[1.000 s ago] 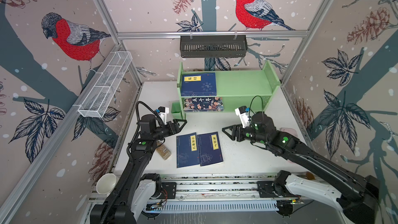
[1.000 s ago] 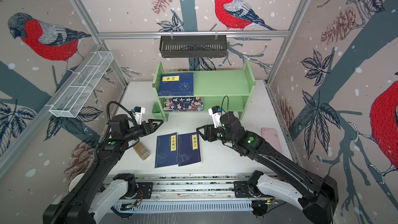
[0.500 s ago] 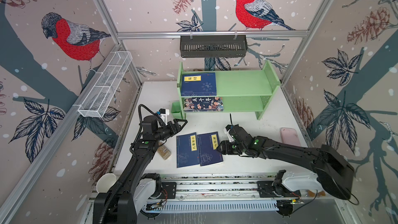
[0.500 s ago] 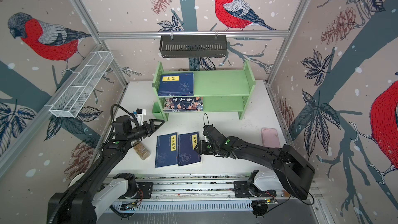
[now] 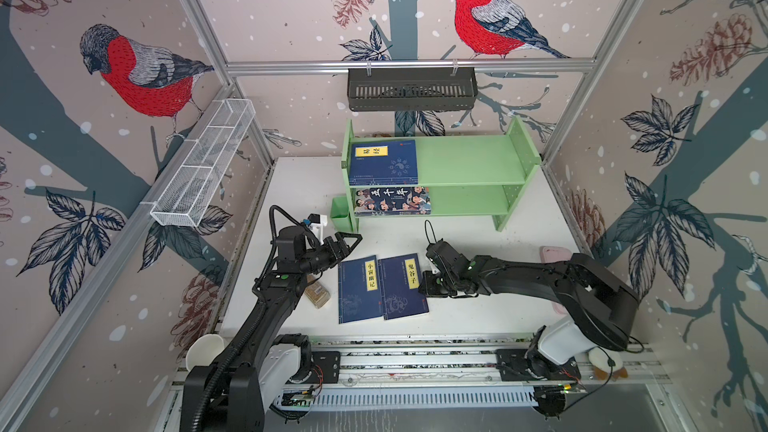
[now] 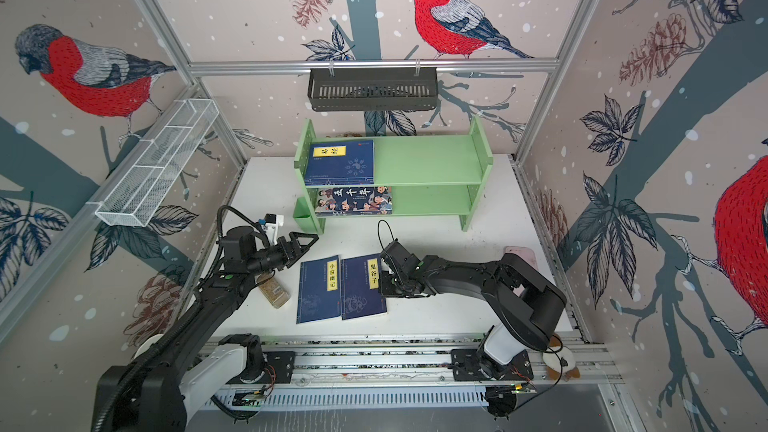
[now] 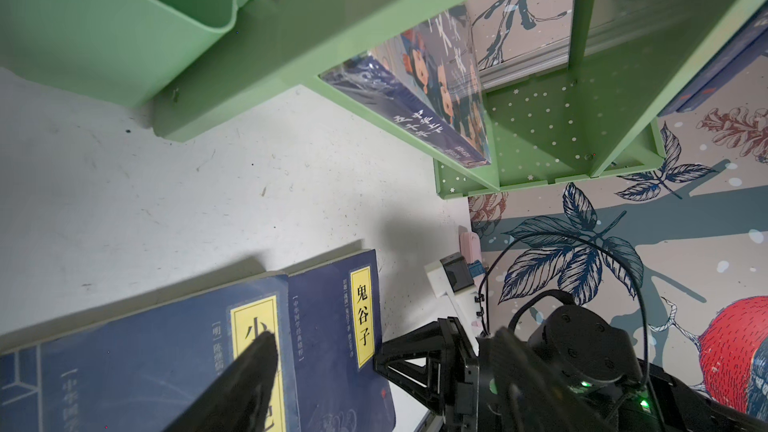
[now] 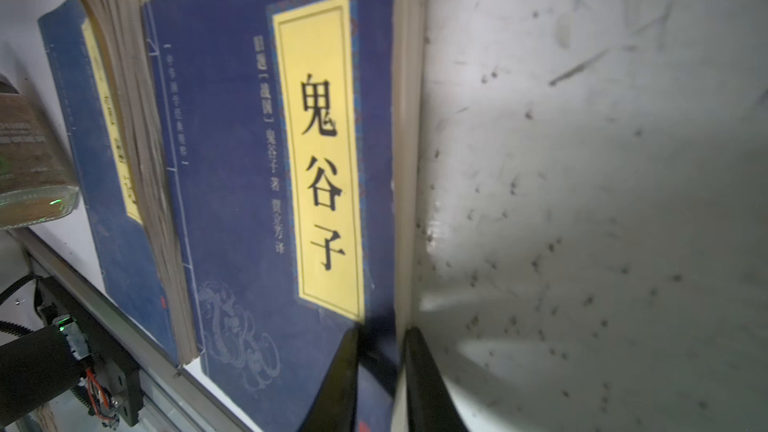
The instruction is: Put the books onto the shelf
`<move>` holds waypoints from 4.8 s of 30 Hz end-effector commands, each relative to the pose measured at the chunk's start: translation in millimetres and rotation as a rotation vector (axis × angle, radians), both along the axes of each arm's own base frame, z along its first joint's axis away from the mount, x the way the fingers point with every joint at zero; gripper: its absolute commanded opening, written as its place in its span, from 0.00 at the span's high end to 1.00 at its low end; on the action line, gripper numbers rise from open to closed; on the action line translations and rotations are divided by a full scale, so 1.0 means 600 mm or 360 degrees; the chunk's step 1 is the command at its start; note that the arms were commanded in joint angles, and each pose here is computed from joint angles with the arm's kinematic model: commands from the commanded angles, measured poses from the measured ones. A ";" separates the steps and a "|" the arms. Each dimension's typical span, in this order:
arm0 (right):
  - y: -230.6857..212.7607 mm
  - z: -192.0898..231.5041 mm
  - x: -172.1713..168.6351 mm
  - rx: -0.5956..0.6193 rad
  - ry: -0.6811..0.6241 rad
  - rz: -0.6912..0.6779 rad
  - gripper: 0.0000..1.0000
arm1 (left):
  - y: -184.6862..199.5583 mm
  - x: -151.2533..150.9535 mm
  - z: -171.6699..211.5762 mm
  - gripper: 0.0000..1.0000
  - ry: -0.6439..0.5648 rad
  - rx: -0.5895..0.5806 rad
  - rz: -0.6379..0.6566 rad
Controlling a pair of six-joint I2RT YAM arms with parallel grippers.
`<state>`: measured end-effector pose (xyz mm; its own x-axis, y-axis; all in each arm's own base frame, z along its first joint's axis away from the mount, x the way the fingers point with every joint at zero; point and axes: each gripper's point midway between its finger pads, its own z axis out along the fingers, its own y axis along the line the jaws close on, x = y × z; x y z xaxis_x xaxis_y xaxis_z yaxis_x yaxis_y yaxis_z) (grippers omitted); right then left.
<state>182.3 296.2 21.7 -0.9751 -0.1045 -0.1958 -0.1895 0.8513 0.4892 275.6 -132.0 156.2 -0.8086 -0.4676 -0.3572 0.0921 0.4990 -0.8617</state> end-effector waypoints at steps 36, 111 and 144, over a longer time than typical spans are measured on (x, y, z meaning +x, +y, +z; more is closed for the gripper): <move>-0.054 0.116 0.011 0.0272 -0.0219 -0.0045 0.36 | -0.100 -0.092 -0.117 0.19 0.0306 0.0038 -0.0413; -0.069 0.030 -0.003 0.0282 -0.0059 -0.0102 0.34 | -0.223 -0.129 -0.168 0.20 0.0243 0.0227 -0.0930; -0.060 0.020 -0.019 0.0472 0.0024 -0.0013 0.86 | -0.236 -0.135 -0.166 0.18 0.0273 0.0139 -0.0952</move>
<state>168.2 253.0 26.0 -0.9839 -0.0292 -0.1762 -0.1447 0.7084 0.6908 198.2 -268.0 49.9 -0.9733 0.0931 -0.2098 0.2275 0.5108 -0.8291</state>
